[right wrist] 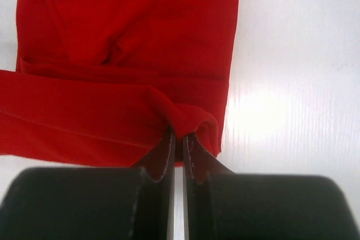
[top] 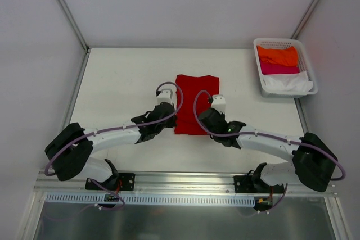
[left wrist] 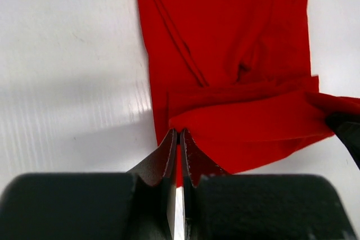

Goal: Fold and stack the t-shirts
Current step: Fold the long partially folded tshirt into a neat square

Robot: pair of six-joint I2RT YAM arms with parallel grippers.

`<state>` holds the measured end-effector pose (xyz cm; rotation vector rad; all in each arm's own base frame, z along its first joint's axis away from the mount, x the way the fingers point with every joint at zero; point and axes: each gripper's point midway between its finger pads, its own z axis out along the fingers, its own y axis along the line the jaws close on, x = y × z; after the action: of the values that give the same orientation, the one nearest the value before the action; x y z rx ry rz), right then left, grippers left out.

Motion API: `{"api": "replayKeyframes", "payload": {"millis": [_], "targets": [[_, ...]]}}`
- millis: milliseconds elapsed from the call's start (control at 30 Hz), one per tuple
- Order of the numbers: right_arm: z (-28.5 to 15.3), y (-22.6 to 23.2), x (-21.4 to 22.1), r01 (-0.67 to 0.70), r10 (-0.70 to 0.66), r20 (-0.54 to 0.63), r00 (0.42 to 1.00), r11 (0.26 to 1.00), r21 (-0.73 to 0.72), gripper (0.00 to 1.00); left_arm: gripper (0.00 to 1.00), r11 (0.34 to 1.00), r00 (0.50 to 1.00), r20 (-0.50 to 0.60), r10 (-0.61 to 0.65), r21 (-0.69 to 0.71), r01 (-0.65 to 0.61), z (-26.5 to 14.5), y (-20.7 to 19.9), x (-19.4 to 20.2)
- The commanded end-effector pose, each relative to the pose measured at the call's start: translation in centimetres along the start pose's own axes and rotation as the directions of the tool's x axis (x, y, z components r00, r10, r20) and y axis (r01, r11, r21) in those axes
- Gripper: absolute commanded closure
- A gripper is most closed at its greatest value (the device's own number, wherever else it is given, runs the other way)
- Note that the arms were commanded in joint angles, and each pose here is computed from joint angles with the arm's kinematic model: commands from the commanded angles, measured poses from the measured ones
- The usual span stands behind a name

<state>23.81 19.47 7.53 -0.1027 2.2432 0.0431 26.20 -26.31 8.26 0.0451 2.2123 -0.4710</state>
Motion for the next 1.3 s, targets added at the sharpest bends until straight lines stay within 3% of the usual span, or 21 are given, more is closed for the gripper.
{"api": "replayKeyframes", "payload": {"millis": [0,633,933,1267], "targets": [[1.3,1.6,-3.9,0.016,-0.013,0.063,0.998,0.999,-0.038,1.00,1.00,0.998,0.998,0.051,0.038,-0.056,-0.035,1.4,0.7,-3.3],[7.3,-0.5,-13.1,-0.007,0.003,0.100,0.995,0.999,0.042,0.99,1.00,0.993,0.989,0.096,0.109,-0.050,-0.104,10.4,-1.7,-13.4],[12.9,-1.3,-14.9,-0.018,0.014,0.063,0.998,0.998,0.061,0.99,1.00,0.991,0.991,0.091,0.100,-0.098,-0.091,13.1,0.1,-15.7],[16.0,-1.9,-18.1,-0.044,0.038,0.084,0.996,0.996,0.077,0.99,1.00,0.989,0.987,0.092,0.129,-0.083,-0.122,16.6,0.7,-17.5]]}}
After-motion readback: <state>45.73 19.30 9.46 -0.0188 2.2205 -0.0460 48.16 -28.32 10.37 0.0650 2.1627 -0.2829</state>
